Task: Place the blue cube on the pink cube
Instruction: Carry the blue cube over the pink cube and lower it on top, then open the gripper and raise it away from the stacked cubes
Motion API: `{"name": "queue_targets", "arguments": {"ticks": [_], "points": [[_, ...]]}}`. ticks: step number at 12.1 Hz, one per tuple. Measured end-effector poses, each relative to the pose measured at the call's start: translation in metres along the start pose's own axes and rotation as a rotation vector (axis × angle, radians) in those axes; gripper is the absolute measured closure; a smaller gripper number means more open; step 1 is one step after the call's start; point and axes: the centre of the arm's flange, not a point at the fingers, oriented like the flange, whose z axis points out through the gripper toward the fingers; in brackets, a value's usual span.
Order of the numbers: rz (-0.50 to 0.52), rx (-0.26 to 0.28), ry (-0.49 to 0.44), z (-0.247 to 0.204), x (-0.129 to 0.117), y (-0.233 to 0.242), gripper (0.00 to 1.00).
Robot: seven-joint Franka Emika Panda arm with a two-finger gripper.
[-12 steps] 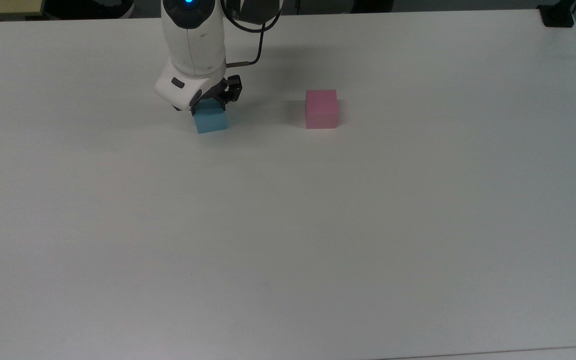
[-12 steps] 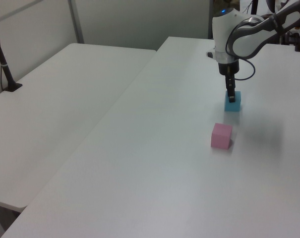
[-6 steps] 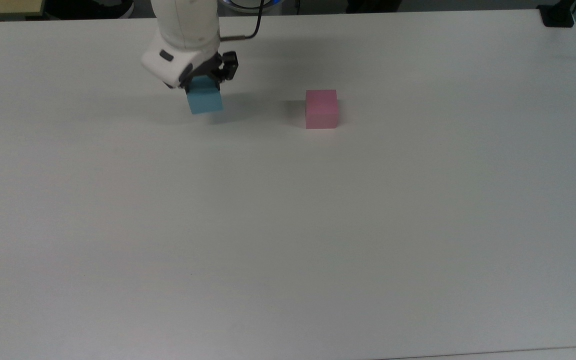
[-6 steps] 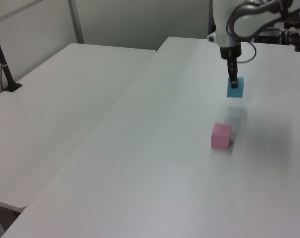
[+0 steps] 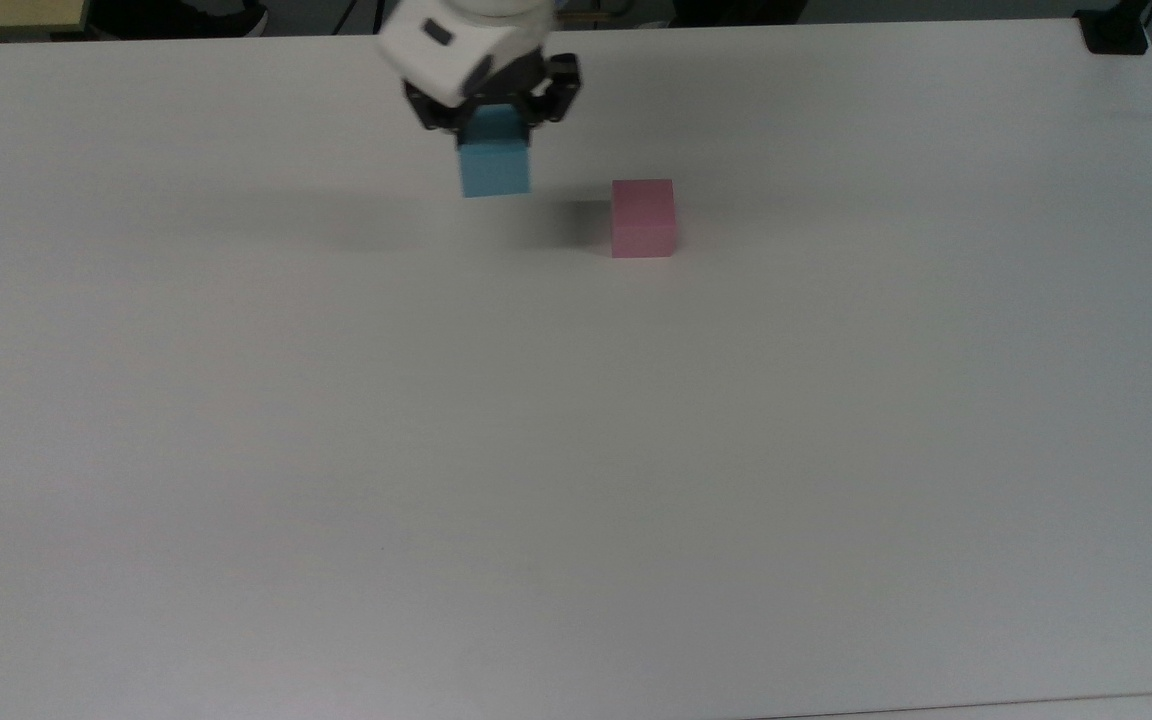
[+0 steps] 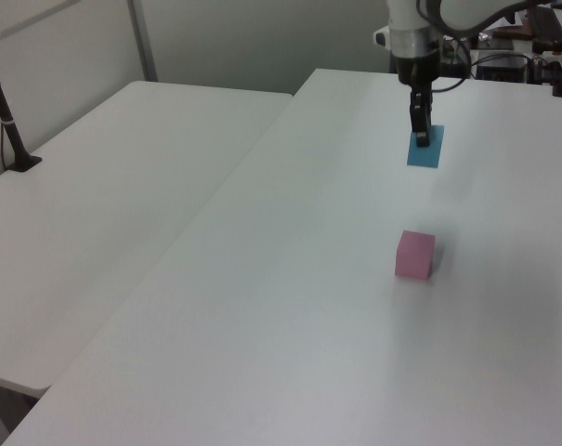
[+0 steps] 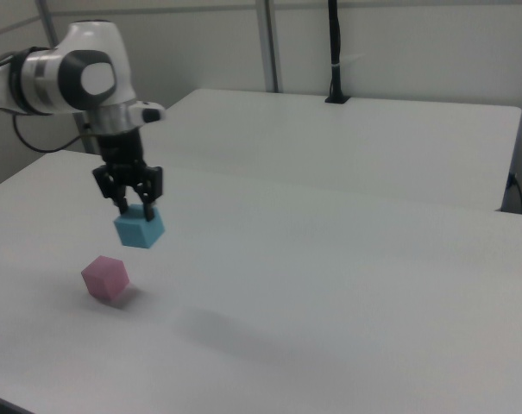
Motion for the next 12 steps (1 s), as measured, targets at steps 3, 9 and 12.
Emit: {"name": "queue_targets", "arguments": {"ticks": [3,9,12], "points": [[0.002,-0.02,0.0,0.001,-0.001,-0.101,0.43],[0.016,-0.039,-0.038,0.061,0.021,-0.16,0.43],[0.022,-0.038,-0.041,0.075,0.027,-0.161,0.43]]}}
